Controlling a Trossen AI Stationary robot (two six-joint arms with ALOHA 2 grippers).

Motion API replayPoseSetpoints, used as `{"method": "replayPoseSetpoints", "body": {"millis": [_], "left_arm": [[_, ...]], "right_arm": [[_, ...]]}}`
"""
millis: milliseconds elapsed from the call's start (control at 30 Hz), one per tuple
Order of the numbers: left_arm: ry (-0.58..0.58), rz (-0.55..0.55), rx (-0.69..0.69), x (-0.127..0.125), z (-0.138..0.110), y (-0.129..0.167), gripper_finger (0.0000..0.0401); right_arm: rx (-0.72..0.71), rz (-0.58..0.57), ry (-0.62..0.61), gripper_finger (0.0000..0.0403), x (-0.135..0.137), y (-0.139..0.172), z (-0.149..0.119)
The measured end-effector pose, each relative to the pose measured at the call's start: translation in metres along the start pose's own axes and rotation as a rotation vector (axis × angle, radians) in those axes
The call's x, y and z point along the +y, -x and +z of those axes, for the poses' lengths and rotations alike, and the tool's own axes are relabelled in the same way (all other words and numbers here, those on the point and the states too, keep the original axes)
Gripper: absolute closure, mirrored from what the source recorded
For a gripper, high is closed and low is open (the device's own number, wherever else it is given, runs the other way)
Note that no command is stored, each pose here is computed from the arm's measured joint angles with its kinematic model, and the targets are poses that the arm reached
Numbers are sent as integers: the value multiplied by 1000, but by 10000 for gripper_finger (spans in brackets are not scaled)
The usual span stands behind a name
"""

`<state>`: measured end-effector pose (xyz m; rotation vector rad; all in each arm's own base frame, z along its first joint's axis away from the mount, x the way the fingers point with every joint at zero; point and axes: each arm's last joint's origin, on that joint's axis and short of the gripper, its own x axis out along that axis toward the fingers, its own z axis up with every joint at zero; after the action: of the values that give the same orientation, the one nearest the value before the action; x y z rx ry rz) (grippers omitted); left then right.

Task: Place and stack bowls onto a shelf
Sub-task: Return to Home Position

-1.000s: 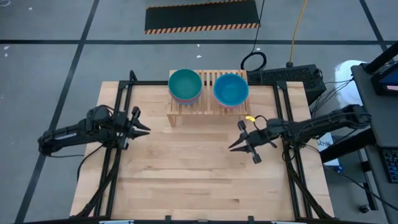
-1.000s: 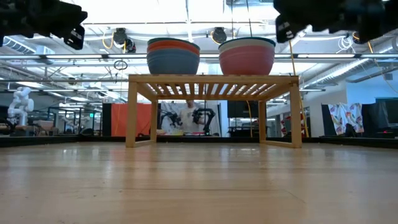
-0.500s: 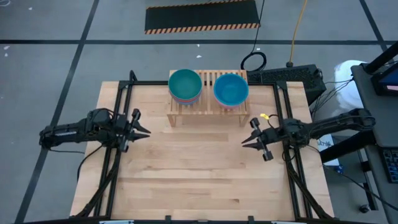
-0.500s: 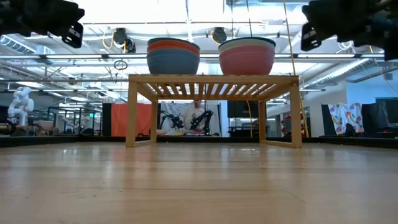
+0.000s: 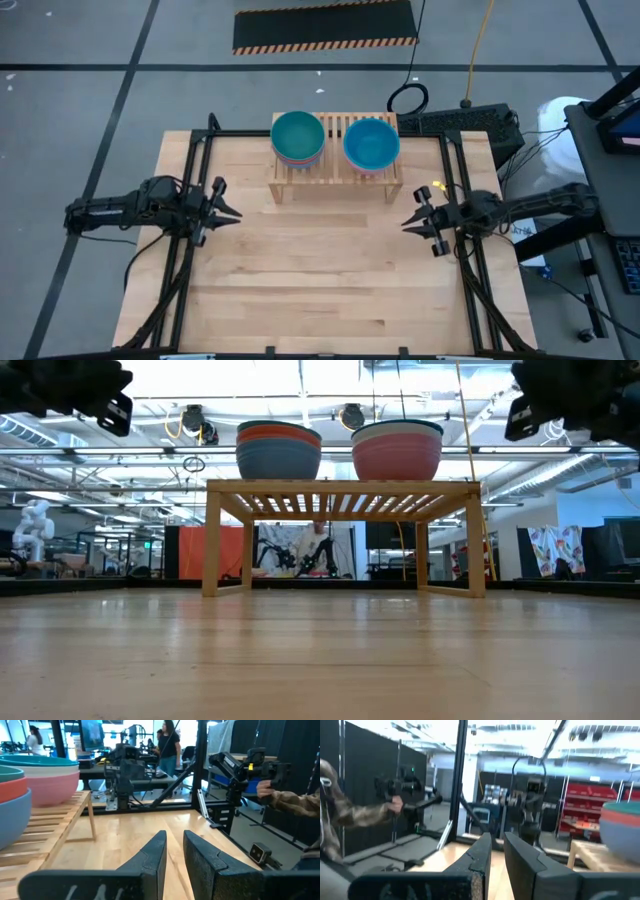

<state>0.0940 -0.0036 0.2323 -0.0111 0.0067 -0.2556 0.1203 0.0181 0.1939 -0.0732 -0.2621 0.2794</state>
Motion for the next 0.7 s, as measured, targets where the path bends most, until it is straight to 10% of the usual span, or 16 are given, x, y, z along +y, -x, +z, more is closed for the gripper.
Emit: {"method": "replayPoseSetpoints", "body": {"millis": [700], "left_arm": [[-12,-38,80,-3,-8,0,329]], "right_arm": [[371,-93,-231,358,2,12,-34]]}}
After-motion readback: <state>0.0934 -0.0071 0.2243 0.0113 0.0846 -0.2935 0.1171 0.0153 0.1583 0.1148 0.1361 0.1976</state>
